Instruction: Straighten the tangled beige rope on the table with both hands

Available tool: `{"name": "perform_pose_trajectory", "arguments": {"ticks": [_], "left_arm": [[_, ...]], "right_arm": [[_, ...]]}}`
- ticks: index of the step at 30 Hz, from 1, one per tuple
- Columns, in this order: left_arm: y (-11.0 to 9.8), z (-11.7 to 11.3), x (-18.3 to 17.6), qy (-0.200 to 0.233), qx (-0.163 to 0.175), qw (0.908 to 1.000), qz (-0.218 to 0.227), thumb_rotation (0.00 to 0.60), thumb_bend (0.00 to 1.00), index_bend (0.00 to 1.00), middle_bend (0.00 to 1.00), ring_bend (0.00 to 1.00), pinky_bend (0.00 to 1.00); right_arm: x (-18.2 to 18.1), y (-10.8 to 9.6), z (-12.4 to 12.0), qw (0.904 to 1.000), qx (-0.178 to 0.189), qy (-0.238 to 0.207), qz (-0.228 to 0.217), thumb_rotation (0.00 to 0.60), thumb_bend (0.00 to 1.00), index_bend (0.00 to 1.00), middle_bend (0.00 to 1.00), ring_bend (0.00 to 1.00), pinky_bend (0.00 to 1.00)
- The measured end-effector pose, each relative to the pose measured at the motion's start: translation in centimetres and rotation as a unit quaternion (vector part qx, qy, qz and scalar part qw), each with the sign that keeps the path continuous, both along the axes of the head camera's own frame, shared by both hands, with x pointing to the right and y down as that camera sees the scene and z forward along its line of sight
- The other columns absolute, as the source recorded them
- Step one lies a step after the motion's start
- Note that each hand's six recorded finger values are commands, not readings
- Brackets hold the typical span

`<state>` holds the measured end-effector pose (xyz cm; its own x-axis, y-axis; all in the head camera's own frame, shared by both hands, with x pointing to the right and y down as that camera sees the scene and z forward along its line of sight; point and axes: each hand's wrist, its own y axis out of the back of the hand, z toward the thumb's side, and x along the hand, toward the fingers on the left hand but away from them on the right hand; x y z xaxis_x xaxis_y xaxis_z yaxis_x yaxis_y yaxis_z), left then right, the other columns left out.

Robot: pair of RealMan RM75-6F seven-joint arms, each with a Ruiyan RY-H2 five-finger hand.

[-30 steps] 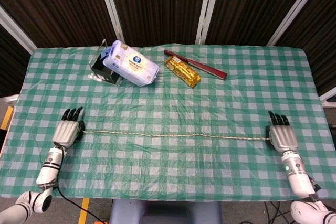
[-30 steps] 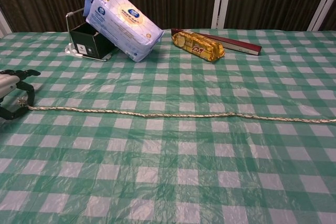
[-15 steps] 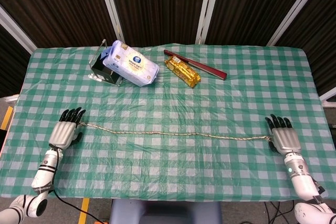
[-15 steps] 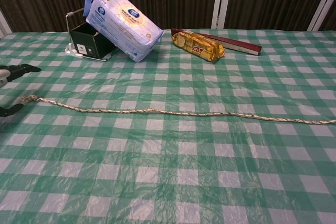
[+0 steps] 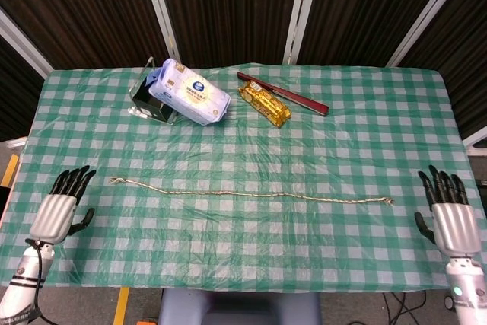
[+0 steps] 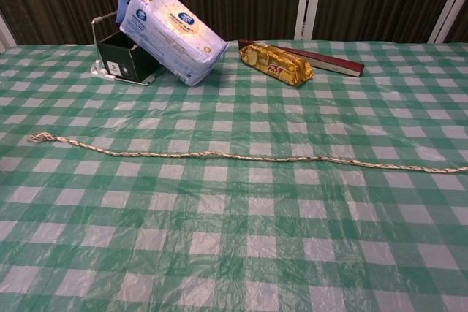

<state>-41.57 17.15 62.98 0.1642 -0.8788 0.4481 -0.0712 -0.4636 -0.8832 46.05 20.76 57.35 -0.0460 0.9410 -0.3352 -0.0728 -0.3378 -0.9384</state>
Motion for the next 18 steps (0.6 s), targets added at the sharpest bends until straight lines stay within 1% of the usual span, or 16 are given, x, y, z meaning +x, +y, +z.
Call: {"name": "perform_pose_trajectory", "arguments": {"ticks": [3,5,6,9,12,14,18], "left_arm": [[2.5,-2.0,-1.4,-0.008,-0.010,0.9995,-0.030,0.600,0.43,0.00,0.00,0.00,0.00],[3.8,-2.8,-2.6,-0.019,-0.011,0.9986,-0.048,0.600,0.43,0.00,0.00,0.00,0.00],[4.1,-2.9,-2.8,-0.025,-0.010,0.9984,-0.050,0.600,0.42,0.00,0.00,0.00,0.00],[4.2,-3.3,-3.0,-0.037,0.001,0.9983,-0.045,0.600,0.42,0.00,0.00,0.00,0.00],[4.0,-4.0,-3.2,-0.036,0.027,0.9980,-0.043,0.600,0.42,0.00,0.00,0.00,0.00],[4.0,-4.2,-3.2,-0.034,0.038,0.9979,-0.039,0.600,0.42,0.00,0.00,0.00,0.00],[4.1,-4.1,-3.2,-0.034,0.036,0.9981,-0.037,0.600,0.42,0.00,0.00,0.00,0.00]], "right_arm": [[0.0,2.2,-1.5,0.9999,0.012,0.001,0.001,0.600,0.43,0.00,0.00,0.00,0.00],[-0.4,2.9,-2.0,0.9998,0.016,-0.001,-0.006,0.600,0.43,0.00,0.00,0.00,0.00],[-0.5,3.1,-2.2,0.9998,0.019,-0.002,-0.010,0.600,0.43,0.00,0.00,0.00,0.00],[-1.0,3.8,-2.7,0.9995,0.023,-0.004,-0.019,0.600,0.43,0.00,0.00,0.00,0.00],[-1.1,4.1,-2.5,0.9998,0.012,-0.004,-0.018,0.600,0.43,0.00,0.00,0.00,0.00],[-1.1,4.2,-2.4,0.9998,0.006,-0.003,-0.017,0.600,0.43,0.00,0.00,0.00,0.00],[-1.0,4.2,-2.4,0.9999,-0.001,-0.003,-0.016,0.600,0.43,0.00,0.00,0.00,0.00]]}}
